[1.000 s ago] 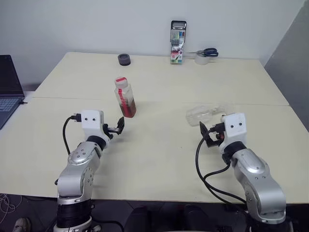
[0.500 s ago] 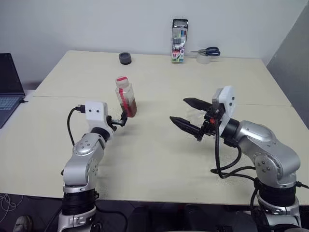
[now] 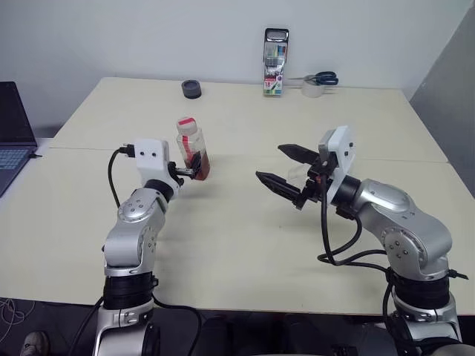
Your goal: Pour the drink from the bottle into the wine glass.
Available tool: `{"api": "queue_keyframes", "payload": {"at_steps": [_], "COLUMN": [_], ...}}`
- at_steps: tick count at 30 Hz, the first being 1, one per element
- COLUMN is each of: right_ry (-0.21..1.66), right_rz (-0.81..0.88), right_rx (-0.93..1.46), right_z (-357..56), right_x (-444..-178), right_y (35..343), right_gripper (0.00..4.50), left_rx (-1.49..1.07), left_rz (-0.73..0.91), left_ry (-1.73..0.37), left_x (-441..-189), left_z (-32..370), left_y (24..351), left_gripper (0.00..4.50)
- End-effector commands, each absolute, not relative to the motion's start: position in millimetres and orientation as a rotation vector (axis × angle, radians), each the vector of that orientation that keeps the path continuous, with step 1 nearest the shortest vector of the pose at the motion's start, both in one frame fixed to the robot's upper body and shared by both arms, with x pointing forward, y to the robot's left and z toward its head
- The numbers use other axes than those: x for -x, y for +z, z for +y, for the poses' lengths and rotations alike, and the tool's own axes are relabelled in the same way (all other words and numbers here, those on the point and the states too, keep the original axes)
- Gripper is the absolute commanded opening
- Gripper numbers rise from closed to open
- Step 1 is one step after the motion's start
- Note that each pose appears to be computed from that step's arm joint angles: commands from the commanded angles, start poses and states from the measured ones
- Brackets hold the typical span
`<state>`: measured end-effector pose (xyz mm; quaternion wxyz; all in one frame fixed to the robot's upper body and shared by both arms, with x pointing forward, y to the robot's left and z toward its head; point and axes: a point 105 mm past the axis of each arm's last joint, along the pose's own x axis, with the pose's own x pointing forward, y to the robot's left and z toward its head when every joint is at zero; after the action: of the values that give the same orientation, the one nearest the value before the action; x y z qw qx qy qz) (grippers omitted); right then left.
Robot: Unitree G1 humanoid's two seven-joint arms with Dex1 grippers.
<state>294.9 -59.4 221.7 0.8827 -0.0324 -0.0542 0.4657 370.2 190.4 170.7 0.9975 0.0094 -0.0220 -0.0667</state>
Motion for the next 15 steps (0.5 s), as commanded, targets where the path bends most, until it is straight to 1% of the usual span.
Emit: {"api": "queue_keyframes", "payload": {"at_steps": [1,4,15], "right_ry": [0.951,0.936,0.903], "right_rz": [-0.165,-0.165,-0.163], "right_rx": [0.075,0.076,0.102], "right_z": [-61.1,-62.9,-69.1], "right_x": [-292.3,-292.7,-293.8], "right_y": [230.5,230.2,227.9], "right_gripper": [4.50,4.50,4.50], "left_rx": [-0.028,-0.020,-0.040], "left_rz": [-0.098,-0.094,-0.122], "left_ry": [-0.167,-0.195,-0.206], "left_x": [-374.0,-379.3,-398.9], "left_z": [185.5,179.7,179.6], "left_y": [185.9,186.1,192.2], "left_gripper": [4.47,4.47,4.47]}}
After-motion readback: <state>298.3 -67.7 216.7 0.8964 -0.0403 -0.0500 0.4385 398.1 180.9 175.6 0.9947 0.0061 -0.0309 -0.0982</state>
